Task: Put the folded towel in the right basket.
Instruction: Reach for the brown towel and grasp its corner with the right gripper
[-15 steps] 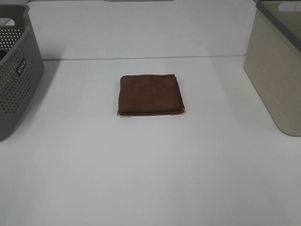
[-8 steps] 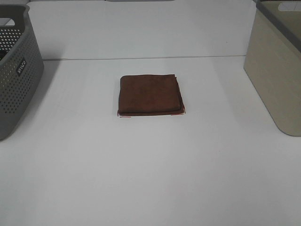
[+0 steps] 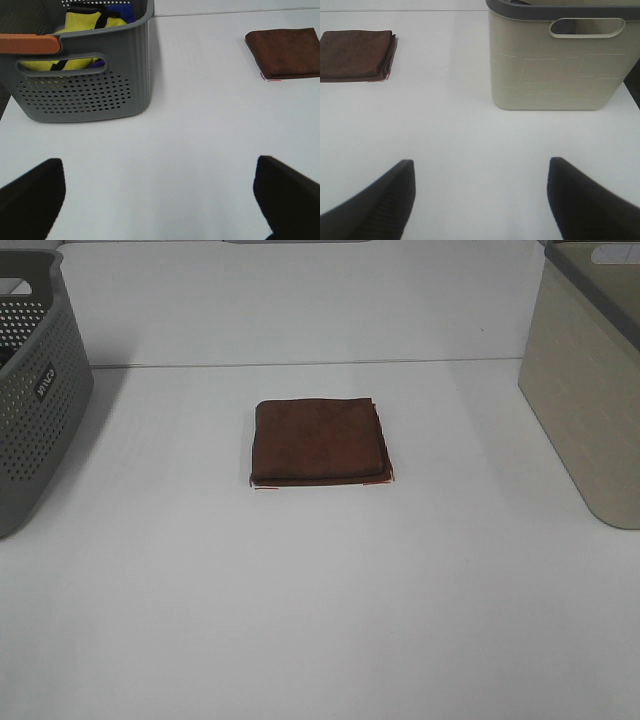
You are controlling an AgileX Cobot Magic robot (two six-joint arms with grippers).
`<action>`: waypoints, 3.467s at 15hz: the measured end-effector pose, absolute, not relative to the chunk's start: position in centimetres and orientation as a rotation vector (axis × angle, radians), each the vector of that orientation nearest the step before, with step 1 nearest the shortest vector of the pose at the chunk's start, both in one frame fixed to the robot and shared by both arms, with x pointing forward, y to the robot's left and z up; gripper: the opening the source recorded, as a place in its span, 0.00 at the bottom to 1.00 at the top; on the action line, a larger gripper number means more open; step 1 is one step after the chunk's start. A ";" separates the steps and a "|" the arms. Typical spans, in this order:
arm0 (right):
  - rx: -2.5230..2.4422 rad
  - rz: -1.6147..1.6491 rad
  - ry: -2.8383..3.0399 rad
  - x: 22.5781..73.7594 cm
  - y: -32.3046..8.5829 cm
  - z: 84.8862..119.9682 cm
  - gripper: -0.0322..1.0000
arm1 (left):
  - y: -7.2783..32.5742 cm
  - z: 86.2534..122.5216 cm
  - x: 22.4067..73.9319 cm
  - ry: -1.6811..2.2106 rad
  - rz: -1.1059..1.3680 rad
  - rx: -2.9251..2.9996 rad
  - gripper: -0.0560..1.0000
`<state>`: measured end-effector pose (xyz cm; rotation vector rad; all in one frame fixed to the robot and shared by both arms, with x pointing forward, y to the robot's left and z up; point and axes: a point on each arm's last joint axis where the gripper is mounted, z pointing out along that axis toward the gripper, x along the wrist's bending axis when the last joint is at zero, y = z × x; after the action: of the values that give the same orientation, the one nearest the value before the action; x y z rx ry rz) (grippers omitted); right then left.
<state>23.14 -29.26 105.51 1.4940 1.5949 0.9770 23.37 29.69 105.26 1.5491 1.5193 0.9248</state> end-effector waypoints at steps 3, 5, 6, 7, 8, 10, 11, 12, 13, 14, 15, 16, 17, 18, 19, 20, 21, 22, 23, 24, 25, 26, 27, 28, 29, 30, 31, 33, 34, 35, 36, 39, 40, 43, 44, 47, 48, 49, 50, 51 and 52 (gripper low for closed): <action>1.494 0.977 1.595 23.1 -29.3 105.5 0.71 | 29.7 105.3 23.4 1.519 0.925 1.549 0.97; 1.494 0.977 1.595 23.1 -29.3 105.5 0.71 | 29.7 105.3 23.4 1.519 0.925 1.549 0.97; 1.494 0.977 1.595 23.1 -29.3 105.5 0.71 | 29.7 105.3 23.4 1.519 0.925 1.549 0.97; 1.494 0.977 1.595 23.1 -29.3 105.5 0.71 | 29.7 105.3 23.4 1.519 0.925 1.549 0.97; 1.494 0.977 1.595 23.1 -29.3 105.5 0.71 | 29.7 105.3 23.4 1.519 0.925 1.549 0.97; 1.494 0.977 1.595 23.1 -29.3 105.5 0.71 | 29.7 105.3 23.4 1.519 0.925 1.549 0.97; 1.494 0.977 1.595 23.1 -29.3 105.5 0.71 | 29.7 105.3 23.4 1.519 0.925 1.549 0.97; 1.494 0.977 1.595 23.1 -29.3 105.5 0.71 | 29.7 105.3 23.4 1.519 0.925 1.549 0.97; 1.494 0.977 1.595 23.1 -29.3 105.5 0.71 | 29.7 105.3 23.4 1.519 0.925 1.549 0.97; 1.494 0.977 1.595 23.1 -29.3 105.5 0.71 | 29.7 105.3 23.4 1.519 0.925 1.549 0.97; 1.494 0.977 1.595 23.1 -29.3 105.5 0.71 | 29.7 105.3 23.4 1.519 0.925 1.549 0.97; 1.494 0.977 1.595 23.1 -29.3 105.5 0.71 | 29.7 105.3 23.4 1.519 0.925 1.549 0.97; 1.494 0.977 1.595 23.1 -29.3 105.5 0.71 | 29.7 105.3 23.4 1.519 0.925 1.549 0.97; 1.494 0.977 1.595 23.1 -29.3 105.5 0.71 | 29.7 105.3 23.4 1.519 0.925 1.549 0.97; 1.494 0.977 1.595 23.1 -29.3 105.5 0.71 | 29.7 105.3 23.4 1.519 0.925 1.549 0.97; 1.494 0.977 1.595 23.1 -29.3 105.5 0.71 | 29.7 105.3 23.4 1.519 0.925 1.549 0.97; 1.494 0.977 1.595 23.1 -29.3 105.5 0.71 | 29.7 105.3 23.4 1.519 0.925 1.549 0.97; 1.494 0.977 1.595 23.1 -29.3 105.5 0.71 | 29.7 105.3 23.4 1.519 0.925 1.549 0.97; 1.494 0.977 1.595 23.1 -29.3 105.5 0.71 | 29.7 105.3 23.4 1.519 0.925 1.549 0.97; 1.494 0.977 1.595 23.1 -29.3 105.5 0.71 | 29.7 105.3 23.4 1.519 0.925 1.549 0.97; 1.492 0.979 1.593 23.1 -29.3 105.5 0.71 | 29.7 105.3 23.4 1.519 0.925 1.549 0.97; 1.485 0.986 1.583 23.3 -29.3 105.8 0.71 | 29.7 105.3 23.4 1.519 0.925 1.549 0.97; 1.477 0.995 1.571 23.8 -29.3 106.4 0.71 | 29.7 105.3 23.4 1.519 0.925 1.549 0.97; 1.476 1.007 1.564 24.7 -29.3 107.1 0.71 | 29.7 105.3 23.4 1.519 0.925 1.549 0.97; 1.485 1.020 1.564 25.8 -29.2 107.9 0.71 | 29.7 105.3 23.4 1.519 0.925 1.549 0.97; 1.513 1.017 1.583 27.3 -29.2 108.5 0.71 | 29.7 105.3 23.4 1.519 0.925 1.549 0.97; 1.542 1.016 1.598 29.0 -29.1 109.2 0.71 | 29.7 105.3 23.4 1.519 0.925 1.549 0.97; 1.609 1.018 1.632 32.3 -29.0 110.4 0.71 | 29.7 105.3 23.4 1.519 0.925 1.549 0.97; 1.687 1.035 1.662 35.3 -28.7 110.9 0.71 | 29.7 105.3 23.4 1.519 0.925 1.549 0.97; 1.718 1.038 1.682 37.2 -28.6 111.1 0.71 | 29.7 105.3 23.4 1.519 0.925 1.549 0.97; 1.721 1.032 1.710 39.1 -28.6 111.5 0.71 | 29.7 105.3 23.4 1.519 0.925 1.549 0.97; 1.694 1.000 1.823 45.6 -28.3 112.7 0.71 | 29.7 105.3 23.4 1.519 0.925 1.549 0.97; 1.686 1.000 1.836 46.8 -28.3 113.0 0.71 | 29.7 105.3 23.4 1.519 0.925 1.549 0.97; 1.659 1.024 1.870 52.9 -28.1 114.6 0.71 | 29.7 105.3 23.4 1.519 0.925 1.549 0.97; 1.656 1.030 1.884 54.7 -28.1 115.0 0.71 | 29.7 105.3 23.4 1.519 0.925 1.549 0.97; 1.537 1.014 2.063 60.6 -23.7 115.1 0.71 | 29.7 105.3 23.4 1.519 0.925 1.549 0.97; 1.523 1.011 2.091 61.2 -22.8 114.9 0.71 | 29.7 105.3 23.4 1.519 0.925 1.549 0.97; 1.509 1.008 2.134 62.0 -21.0 114.4 0.71 | 29.7 105.3 23.4 1.519 0.925 1.549 0.97; 1.518 0.988 2.185 62.9 -19.5 113.4 0.71 | 29.7 105.3 23.4 1.519 0.925 1.549 0.97; 1.538 0.972 2.233 63.5 -18.1 112.6 0.71 | 29.7 105.3 23.4 1.519 0.925 1.549 0.97; 1.573 0.948 2.285 64.1 -16.6 111.4 0.71 | 29.7 105.3 23.4 1.519 0.925 1.549 0.97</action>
<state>64.07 -16.64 111.42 1.5731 2.2855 0.9480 23.37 29.69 105.26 1.5491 1.5193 0.9248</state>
